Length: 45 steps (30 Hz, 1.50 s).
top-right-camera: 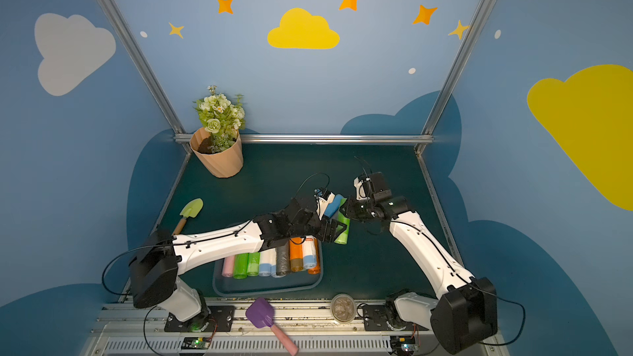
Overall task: Put the roll of trash bags into the storage box
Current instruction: Pick up the roll of trash bags from the center of the board.
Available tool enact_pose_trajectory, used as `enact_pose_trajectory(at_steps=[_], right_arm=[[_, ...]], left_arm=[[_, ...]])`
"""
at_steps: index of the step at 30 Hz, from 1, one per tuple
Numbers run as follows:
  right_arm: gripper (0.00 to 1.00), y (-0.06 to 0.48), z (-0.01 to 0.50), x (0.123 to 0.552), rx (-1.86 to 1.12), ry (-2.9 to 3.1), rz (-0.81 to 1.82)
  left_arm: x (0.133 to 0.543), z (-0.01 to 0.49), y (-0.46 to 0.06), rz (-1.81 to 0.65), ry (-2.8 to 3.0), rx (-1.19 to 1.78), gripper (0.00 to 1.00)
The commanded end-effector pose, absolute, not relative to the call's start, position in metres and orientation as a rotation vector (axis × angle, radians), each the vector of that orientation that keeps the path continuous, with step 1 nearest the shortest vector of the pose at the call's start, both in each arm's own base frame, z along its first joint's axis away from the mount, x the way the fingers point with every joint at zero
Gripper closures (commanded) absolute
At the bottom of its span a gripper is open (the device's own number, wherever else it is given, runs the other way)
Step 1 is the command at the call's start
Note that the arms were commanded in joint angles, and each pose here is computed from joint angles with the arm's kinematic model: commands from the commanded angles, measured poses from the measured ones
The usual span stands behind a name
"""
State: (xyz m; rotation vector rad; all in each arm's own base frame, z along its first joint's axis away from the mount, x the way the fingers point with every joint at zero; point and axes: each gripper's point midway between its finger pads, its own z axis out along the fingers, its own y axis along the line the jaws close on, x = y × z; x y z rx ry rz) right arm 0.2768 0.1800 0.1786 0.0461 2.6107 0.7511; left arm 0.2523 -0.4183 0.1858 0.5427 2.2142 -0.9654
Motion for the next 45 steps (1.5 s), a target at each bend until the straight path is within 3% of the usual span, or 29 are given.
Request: enact_pose_trajectory(at_steps=[1, 5, 23, 28, 33, 38, 45], right_arm=[[0.73, 0.188, 0.193, 0.272, 0.048, 2.584, 0.779], [0.73, 0.194, 0.190, 0.273, 0.041, 2.589, 0.783], [0.73, 0.199, 0.197, 0.282, 0.010, 2.542, 0.731], [0.73, 0.197, 0.197, 0.284, 0.015, 2.536, 0.714], [0.73, 0.198, 0.200, 0.285, 0.017, 2.525, 0.721], [0.73, 0.195, 0.206, 0.286, 0.019, 2.508, 0.706], [0.73, 0.193, 0.206, 0.289, 0.044, 2.495, 0.700]], left_arm=[[0.259, 0.201, -0.416, -1.052, 2.154, 0.446, 0.22], [0.256, 0.199, -0.418, -1.127, 2.162, 0.446, 0.33], [0.241, 0.189, -0.427, -1.272, 2.199, 0.472, 0.49], [0.234, 0.189, -0.436, -1.341, 2.197, 0.510, 0.47], [0.235, 0.181, -0.437, -1.335, 2.218, 0.502, 0.39], [0.239, 0.176, -0.434, -1.304, 2.221, 0.480, 0.40], [0.237, 0.174, -0.440, -1.341, 2.218, 0.499, 0.53]])
